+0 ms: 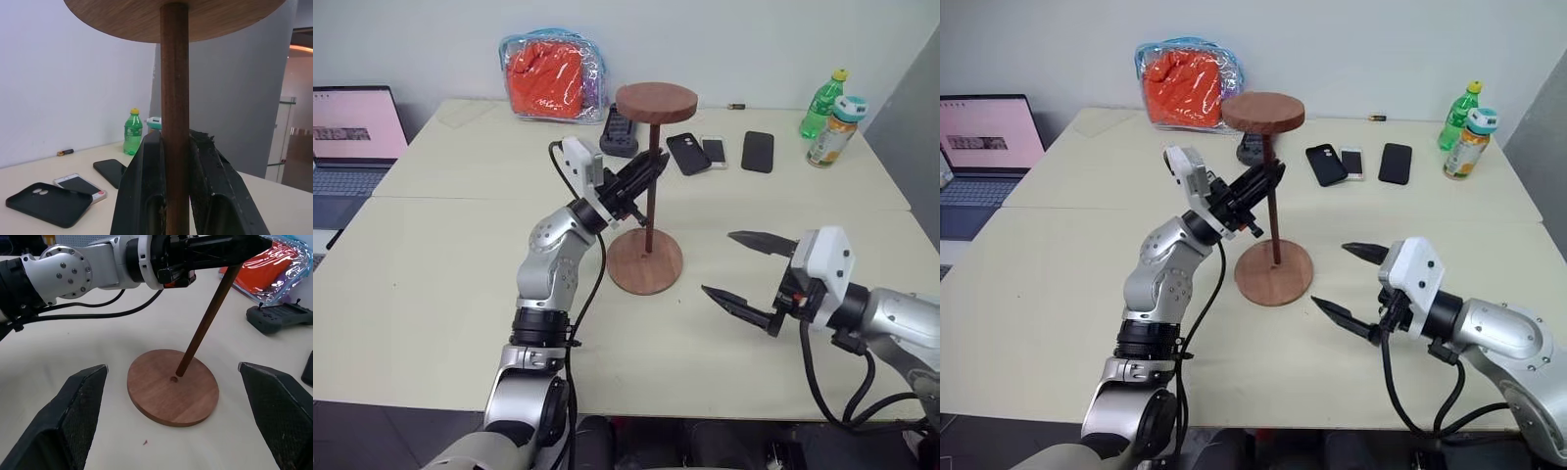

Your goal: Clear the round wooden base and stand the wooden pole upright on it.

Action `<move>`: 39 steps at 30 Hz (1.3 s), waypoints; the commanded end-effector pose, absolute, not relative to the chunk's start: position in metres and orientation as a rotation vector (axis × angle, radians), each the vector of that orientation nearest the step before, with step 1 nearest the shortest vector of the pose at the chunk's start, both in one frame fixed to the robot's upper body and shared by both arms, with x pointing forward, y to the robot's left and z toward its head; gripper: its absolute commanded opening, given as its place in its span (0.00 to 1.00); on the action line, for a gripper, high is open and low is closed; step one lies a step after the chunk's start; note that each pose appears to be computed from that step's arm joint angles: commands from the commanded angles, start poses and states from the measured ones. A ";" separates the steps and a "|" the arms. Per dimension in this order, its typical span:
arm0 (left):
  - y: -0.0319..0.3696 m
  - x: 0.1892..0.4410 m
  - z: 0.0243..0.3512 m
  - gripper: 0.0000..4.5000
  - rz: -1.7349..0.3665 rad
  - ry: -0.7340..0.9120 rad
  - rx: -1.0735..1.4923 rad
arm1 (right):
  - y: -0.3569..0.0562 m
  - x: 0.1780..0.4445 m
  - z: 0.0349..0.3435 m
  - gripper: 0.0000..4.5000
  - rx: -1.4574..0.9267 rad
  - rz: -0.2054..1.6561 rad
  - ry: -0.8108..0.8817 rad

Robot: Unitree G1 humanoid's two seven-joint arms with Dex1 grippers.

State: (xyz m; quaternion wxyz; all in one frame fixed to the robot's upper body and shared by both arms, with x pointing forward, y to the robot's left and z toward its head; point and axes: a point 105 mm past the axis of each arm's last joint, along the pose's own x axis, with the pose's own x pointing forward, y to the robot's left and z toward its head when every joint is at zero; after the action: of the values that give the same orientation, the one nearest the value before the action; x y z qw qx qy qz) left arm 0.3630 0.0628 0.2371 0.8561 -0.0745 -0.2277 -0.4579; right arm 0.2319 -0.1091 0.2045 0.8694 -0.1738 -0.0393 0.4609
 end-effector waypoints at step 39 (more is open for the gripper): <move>0.058 0.356 0.228 0.06 -0.958 -0.525 -0.106 | -0.118 0.237 0.183 1.00 -0.402 0.892 0.160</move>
State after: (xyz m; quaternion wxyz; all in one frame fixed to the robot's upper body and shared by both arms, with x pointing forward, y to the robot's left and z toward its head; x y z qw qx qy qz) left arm 0.3621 0.0606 0.2200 0.8610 -0.0556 -0.2346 -0.4479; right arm 0.2373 -0.1171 0.1759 0.8760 -0.1872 0.0856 0.4362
